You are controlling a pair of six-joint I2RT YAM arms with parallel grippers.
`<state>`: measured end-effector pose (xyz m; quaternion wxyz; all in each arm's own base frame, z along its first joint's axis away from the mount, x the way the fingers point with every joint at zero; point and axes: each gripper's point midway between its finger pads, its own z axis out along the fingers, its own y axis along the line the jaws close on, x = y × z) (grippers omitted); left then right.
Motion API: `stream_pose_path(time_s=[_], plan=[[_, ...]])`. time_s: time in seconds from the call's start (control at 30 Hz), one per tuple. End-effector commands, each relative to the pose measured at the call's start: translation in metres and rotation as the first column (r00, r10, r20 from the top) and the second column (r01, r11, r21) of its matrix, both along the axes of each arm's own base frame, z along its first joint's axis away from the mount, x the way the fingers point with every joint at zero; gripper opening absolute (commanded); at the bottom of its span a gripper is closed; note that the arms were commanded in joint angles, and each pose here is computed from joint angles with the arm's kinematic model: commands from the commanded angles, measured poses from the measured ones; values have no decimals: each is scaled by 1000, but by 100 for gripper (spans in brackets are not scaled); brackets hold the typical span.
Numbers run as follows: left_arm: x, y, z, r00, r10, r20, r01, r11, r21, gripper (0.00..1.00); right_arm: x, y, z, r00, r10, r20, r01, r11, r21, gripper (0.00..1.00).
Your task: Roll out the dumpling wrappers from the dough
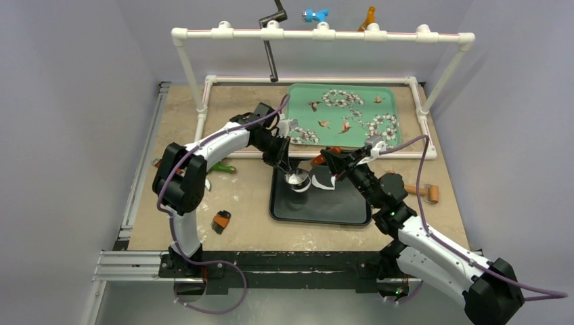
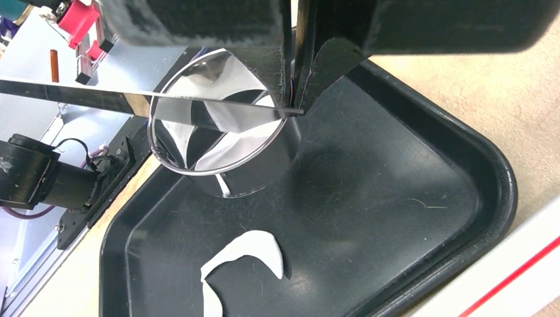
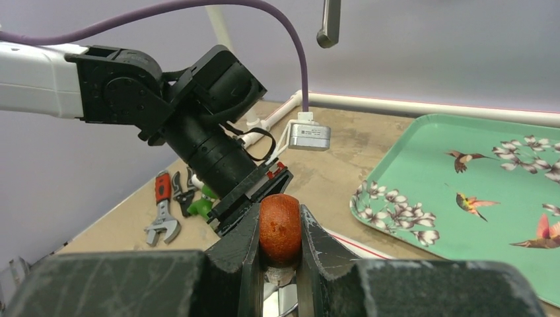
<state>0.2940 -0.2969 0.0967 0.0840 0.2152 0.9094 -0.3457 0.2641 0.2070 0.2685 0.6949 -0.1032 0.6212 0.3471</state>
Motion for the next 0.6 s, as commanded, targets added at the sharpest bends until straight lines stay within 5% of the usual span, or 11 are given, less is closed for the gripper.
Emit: stream_pose_path(time_s=[0.0, 0.17, 0.57], plan=[[10, -3, 6, 999, -15, 51, 16, 1000, -19, 0, 0, 0, 49, 998, -7, 67, -2, 992, 128, 0], [9, 3, -8, 998, -22, 63, 21, 1000, 16, 0, 7, -12, 81, 993, -80, 92, 57, 972, 230, 0], [16, 5, 8, 991, -33, 132, 32, 999, 14, 0, 17, 0, 37, 998, -59, 12, 57, 991, 123, 0]])
